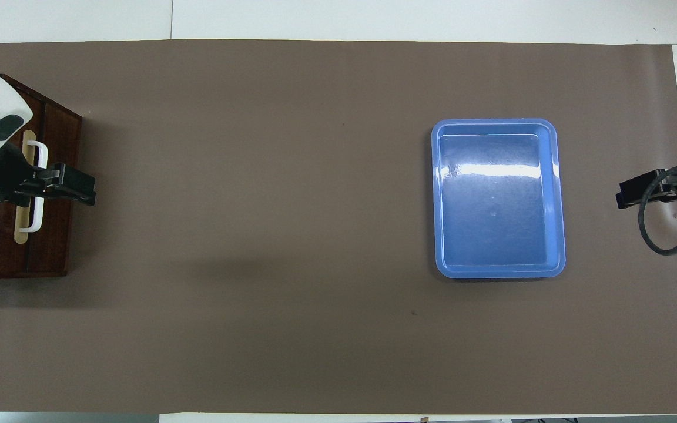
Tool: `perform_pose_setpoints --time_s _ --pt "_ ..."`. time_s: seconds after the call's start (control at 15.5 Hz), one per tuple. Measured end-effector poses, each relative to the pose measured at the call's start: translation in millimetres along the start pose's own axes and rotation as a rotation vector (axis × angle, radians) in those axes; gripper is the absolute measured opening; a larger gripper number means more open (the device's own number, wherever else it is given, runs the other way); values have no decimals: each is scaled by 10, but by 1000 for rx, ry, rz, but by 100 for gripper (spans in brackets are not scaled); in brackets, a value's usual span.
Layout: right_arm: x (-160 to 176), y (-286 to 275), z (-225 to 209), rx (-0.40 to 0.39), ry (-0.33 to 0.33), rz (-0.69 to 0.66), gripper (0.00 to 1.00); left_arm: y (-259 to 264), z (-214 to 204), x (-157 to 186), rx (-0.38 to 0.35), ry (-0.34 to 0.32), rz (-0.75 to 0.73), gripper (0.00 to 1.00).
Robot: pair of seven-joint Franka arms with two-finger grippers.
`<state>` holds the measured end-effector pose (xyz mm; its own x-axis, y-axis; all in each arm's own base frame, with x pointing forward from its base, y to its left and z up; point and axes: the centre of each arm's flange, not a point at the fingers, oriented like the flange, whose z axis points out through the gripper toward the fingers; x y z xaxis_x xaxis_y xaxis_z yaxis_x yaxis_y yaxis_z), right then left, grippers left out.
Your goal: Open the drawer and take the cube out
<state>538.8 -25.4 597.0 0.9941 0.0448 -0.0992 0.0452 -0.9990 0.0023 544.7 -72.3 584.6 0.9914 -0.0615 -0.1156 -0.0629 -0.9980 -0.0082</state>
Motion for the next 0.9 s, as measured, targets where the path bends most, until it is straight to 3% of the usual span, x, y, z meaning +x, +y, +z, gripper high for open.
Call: perform_pose_setpoints --time_s 0.26,0.52,0.71,0.9 --pt "-1 4 -1 0 0 1 100 8 -7 9 0 8 3 100" --pt "-4 36 -1 1 0 7 100 24 18 102 33 79 16 100" --pt "-4 37 -1 1 0 7 100 72 246 248 118 146 55 100" --pt "-5 37 -1 1 0 7 100 112 721 489 254 194 134 100"
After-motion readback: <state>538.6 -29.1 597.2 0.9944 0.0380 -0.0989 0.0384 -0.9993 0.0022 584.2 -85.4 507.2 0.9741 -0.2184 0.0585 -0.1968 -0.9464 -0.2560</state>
